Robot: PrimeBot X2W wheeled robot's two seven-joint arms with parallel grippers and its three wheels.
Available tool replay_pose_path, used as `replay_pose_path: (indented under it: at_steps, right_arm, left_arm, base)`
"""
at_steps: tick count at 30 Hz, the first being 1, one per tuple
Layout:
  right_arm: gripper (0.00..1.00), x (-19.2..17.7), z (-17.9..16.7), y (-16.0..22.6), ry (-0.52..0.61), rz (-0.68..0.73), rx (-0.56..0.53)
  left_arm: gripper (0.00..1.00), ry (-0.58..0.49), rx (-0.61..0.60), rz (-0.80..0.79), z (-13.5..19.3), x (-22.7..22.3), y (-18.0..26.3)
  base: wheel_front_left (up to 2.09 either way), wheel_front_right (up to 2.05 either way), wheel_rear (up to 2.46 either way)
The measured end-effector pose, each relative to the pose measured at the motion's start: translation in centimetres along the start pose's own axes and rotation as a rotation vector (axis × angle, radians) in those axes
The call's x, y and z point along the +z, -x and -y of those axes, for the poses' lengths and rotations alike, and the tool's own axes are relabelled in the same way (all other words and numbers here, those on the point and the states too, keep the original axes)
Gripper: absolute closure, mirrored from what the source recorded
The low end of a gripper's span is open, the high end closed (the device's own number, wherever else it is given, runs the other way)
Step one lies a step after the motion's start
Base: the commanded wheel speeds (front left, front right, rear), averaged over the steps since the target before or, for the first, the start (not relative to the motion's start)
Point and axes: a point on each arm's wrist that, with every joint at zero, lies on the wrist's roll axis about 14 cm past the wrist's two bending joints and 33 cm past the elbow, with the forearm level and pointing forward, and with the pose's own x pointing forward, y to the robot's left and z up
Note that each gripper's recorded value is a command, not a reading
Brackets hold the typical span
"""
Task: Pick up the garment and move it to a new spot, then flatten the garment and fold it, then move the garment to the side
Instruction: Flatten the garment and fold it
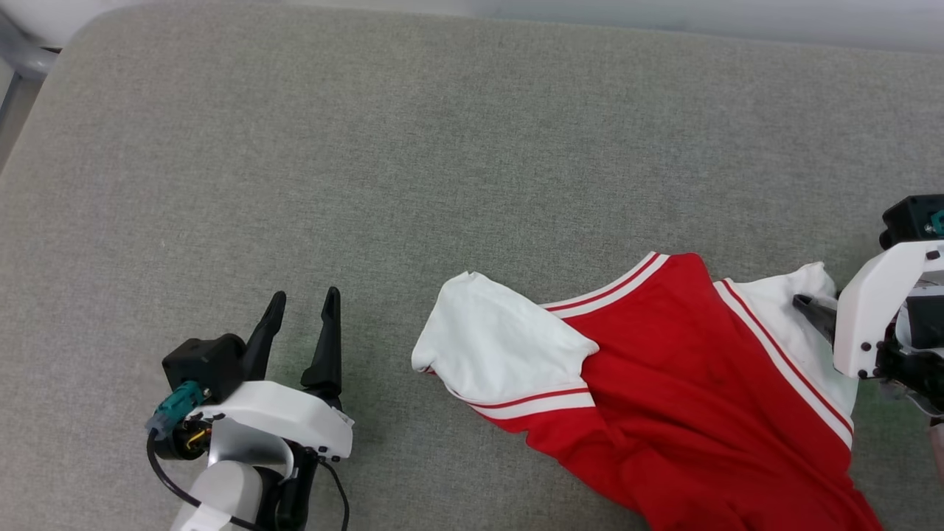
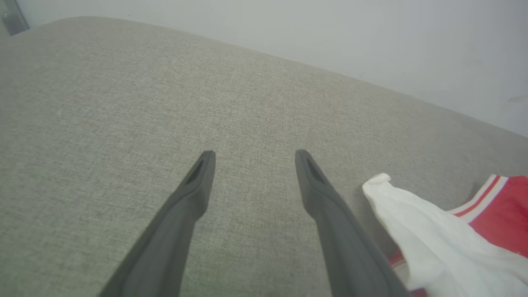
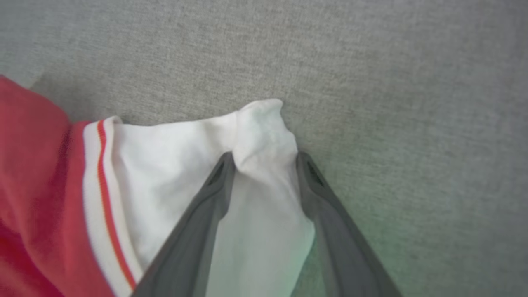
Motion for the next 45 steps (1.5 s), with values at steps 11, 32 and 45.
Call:
replay_pose_path:
  at_steps: [11,32,45]
  right_arm:
    - [1.0,0.2,-0.2,3.5,-0.062,0.148,-0.002]
    - [1.0,-1.2,1.0,3.5,-0.134,0.177,-0.02]
    - [1.0,-0.2,1.6,3.6,-0.148,0.225,-0.021]
  left_arm:
    - [0.0,-0.093,-0.231,-0.16,5.1,2.0,-2.6]
    - [0.0,-0.323,-0.472,-0.859,8.3,-8.6,-3.0]
    - [1.0,-0.481,-0.523,-0.783,9.4,-7.8,-3.8]
  base:
    - [0.0,0.0,0.0]
    - [0.0,0.0,0.0]
    - [0.0,0.0,0.0]
